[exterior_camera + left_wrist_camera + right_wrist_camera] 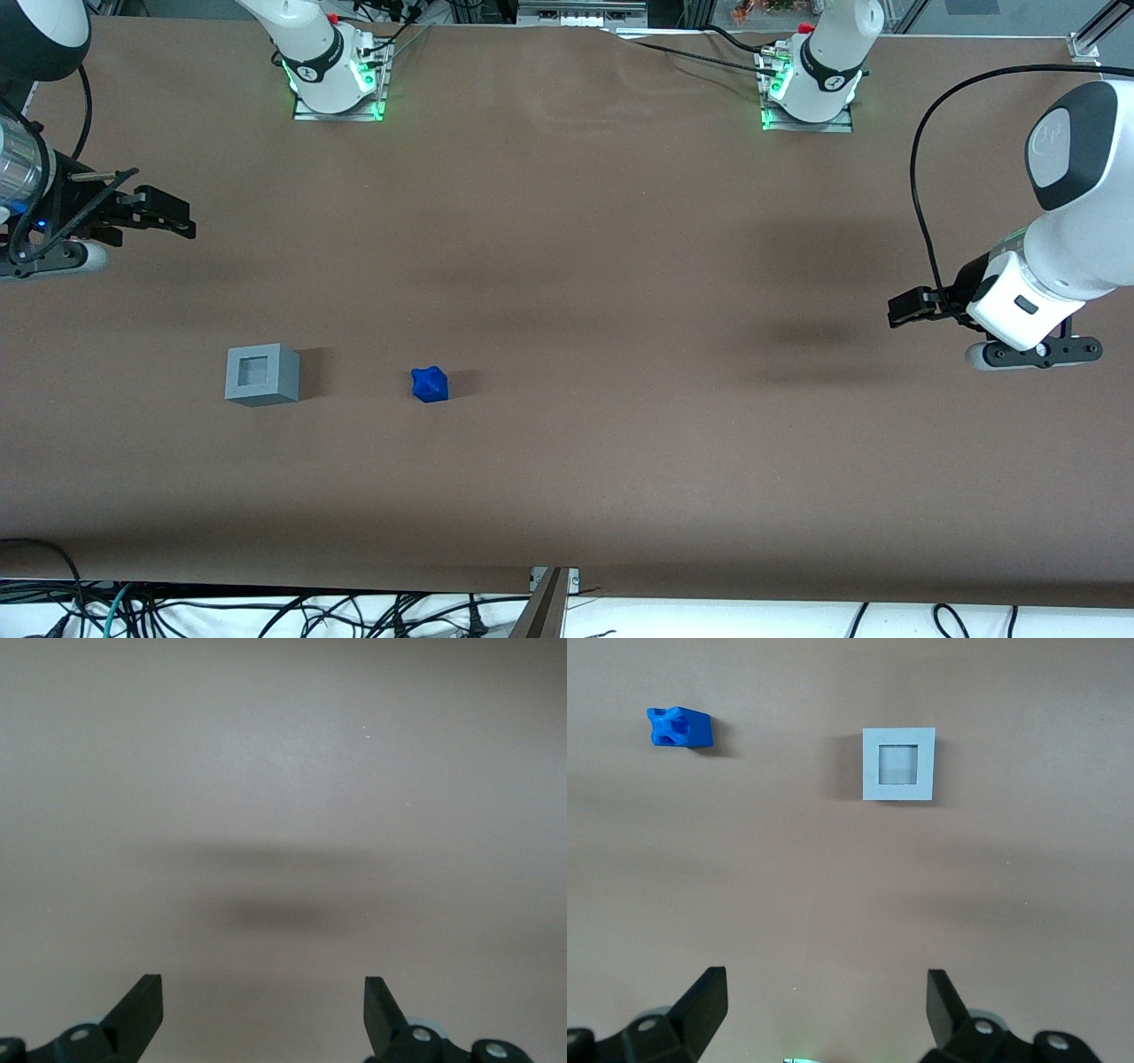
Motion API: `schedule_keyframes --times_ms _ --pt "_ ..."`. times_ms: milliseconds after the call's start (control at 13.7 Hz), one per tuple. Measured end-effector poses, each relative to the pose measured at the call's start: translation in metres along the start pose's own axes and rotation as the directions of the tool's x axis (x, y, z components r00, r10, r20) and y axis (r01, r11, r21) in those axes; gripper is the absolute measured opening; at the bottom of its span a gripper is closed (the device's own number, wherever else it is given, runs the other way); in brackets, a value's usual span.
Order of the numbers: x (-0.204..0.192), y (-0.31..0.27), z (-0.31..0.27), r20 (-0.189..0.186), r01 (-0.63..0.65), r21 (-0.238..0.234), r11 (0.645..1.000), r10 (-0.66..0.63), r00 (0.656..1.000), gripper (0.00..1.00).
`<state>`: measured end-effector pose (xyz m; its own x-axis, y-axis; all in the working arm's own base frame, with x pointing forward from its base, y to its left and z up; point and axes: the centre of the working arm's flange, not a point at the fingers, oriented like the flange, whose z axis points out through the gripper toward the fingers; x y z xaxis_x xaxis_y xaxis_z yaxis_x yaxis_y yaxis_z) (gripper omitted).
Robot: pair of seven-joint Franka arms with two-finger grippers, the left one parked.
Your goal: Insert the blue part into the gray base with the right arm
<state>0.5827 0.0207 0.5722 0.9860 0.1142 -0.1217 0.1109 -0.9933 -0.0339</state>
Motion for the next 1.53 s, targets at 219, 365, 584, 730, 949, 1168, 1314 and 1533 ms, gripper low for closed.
schedule_keyframes --times_ms 219,365,584,730,949,1168,1314,1533 --pt "0.0 0.0 0.0 0.0 0.0 0.0 1.0 0.0 1.0 1.0" --pt "0.0 0.0 0.0 -0.001 -0.001 0.0 1.0 0.001 1.0 1.0" --pt "0.008 0.0 0.008 -0.021 0.0 -0.001 1.0 0.0 1.0 1.0" --pt "0.024 -0.009 0.03 -0.044 -0.01 0.001 1.0 0.01 0.999 1.0" --pt "0.06 -0.06 0.095 -0.09 -0.052 0.027 0.998 0.054 0.994 1.0" --pt "0.09 -0.148 0.161 -0.141 -0.07 0.043 0.997 0.075 0.987 1.0" --pt "0.101 -0.193 0.198 -0.172 -0.073 0.057 0.996 0.082 0.982 1.0" --pt "0.111 -0.226 0.244 -0.199 -0.064 0.069 0.996 0.077 0.977 1.0"
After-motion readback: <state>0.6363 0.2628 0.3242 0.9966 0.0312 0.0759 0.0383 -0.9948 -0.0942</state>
